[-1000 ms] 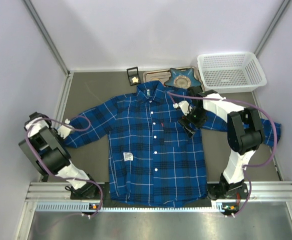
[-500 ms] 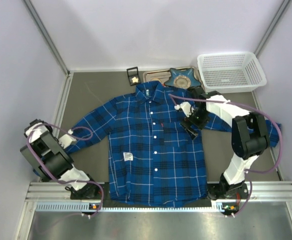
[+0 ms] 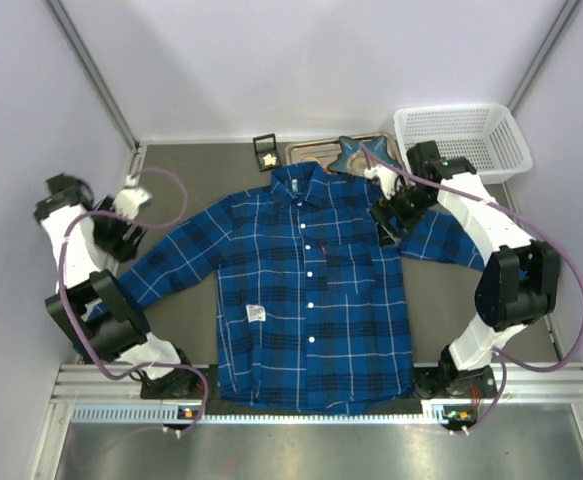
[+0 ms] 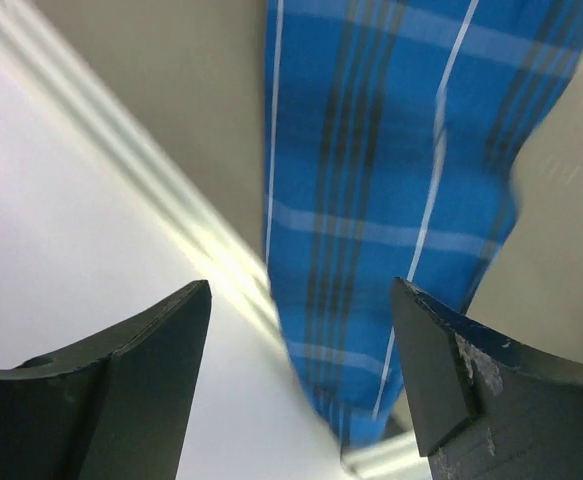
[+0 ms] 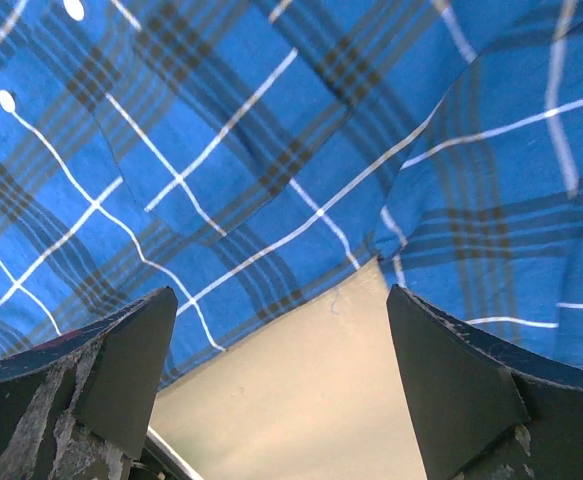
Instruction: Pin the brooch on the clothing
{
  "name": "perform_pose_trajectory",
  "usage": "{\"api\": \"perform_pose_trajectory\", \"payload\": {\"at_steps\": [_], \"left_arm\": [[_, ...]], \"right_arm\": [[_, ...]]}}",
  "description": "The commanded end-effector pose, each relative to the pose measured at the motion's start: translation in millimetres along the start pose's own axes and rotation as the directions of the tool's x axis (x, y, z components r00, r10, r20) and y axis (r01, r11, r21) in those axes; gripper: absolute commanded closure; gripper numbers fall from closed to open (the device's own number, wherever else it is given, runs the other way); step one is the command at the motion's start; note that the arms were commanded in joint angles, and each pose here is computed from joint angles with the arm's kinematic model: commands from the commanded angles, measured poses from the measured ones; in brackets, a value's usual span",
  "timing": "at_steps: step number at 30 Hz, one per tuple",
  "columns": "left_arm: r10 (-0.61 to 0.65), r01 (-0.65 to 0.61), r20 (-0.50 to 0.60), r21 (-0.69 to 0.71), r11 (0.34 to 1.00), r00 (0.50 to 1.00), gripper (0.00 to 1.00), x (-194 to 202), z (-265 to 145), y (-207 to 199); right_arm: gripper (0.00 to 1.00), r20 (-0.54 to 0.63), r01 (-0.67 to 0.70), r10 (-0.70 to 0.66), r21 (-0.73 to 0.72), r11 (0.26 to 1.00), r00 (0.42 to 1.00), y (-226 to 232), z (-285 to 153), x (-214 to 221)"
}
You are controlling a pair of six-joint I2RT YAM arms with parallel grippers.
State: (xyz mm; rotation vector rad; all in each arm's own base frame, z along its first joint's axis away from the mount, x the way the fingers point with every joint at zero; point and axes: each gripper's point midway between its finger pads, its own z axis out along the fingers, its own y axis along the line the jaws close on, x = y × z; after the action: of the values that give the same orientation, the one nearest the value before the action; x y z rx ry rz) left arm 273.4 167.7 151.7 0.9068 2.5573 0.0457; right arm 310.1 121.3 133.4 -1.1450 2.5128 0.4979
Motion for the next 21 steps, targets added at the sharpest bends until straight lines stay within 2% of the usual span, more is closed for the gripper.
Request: {"api": "perform_pose_trajectory", "payload": {"at_steps": [1,2,3,4,5,6,8,9,12,13,15,19,21], "left_arm": [[-0.054,0.044,0.344,0.037,0.998,0.938,0.22,-135.5,3.8,-16.9],[-0.057,0.046,0.387,0.037,0.998,0.920,0.22,-155.2,2.9,-18.0],[-0.113,0.089,0.425,0.076,0.993,0.898,0.22,-177.7,2.5,-27.8],[-0.107,0.077,0.515,0.079,0.994,0.851,0.22,-202.2,-1.2,-24.7],[-0.167,0.120,0.534,0.122,0.985,0.829,0.22,-211.0,-0.5,-30.8],[-0.157,0.085,0.535,0.158,0.984,0.830,0.23,-219.6,8.2,-49.0],[-0.096,0.013,0.500,0.167,0.986,0.861,0.23,-222.0,30.0,-69.8],[-0.067,-0.030,0.460,0.200,0.979,0.885,0.26,-223.0,50.4,-95.2],[-0.065,-0.036,0.403,0.238,0.971,0.913,0.31,-221.7,79.6,-122.3],[-0.064,-0.044,0.376,0.272,0.961,0.924,0.36,-222.3,91.5,-136.7],[-0.071,-0.027,0.297,0.315,0.949,0.952,0.39,-212.9,110.6,-154.7],[-0.089,0.037,0.144,0.331,0.943,0.986,0.45,-184.5,141.6,-167.0],[-0.088,0.066,0.068,0.278,0.958,0.994,0.50,-170.2,153.9,-157.9]], "right_arm": [[0.12,0.149,0.013,-0.017,0.033,0.999,0.989,-6.7,-30.7,-41.3],[0.12,0.136,0.024,-0.029,0.037,0.999,0.990,-6.0,-31.5,-36.9],[0.12,0.120,0.041,-0.045,0.037,0.998,0.992,-0.6,-36.0,-28.9],[0.12,0.095,0.084,-0.087,0.034,0.996,0.992,1.9,-36.4,-19.8],[0.12,0.035,0.084,-0.085,0.017,0.996,0.996,6.1,-27.8,2.3],[0.12,0.008,0.112,-0.112,0.012,0.994,0.994,12.1,-29.4,16.1],[0.13,-0.074,0.099,-0.101,-0.039,0.994,0.992,24.6,-11.5,55.4],[0.13,-0.081,0.085,-0.088,-0.046,0.995,0.993,29.1,-8.4,63.5],[0.16,-0.105,0.013,-0.020,-0.069,0.998,0.994,36.6,7.9,80.6],[0.18,-0.100,0.007,-0.014,-0.063,0.998,0.995,34.4,12.4,79.9],[0.23,-0.109,-0.017,0.010,-0.060,0.998,0.994,33.4,18.2,84.1],[0.35,-0.134,-0.034,0.024,-0.069,0.997,0.991,33.3,31.8,87.7],[0.42,-0.147,-0.031,0.019,-0.076,0.997,0.989,35.6,38.8,89.7]]}}
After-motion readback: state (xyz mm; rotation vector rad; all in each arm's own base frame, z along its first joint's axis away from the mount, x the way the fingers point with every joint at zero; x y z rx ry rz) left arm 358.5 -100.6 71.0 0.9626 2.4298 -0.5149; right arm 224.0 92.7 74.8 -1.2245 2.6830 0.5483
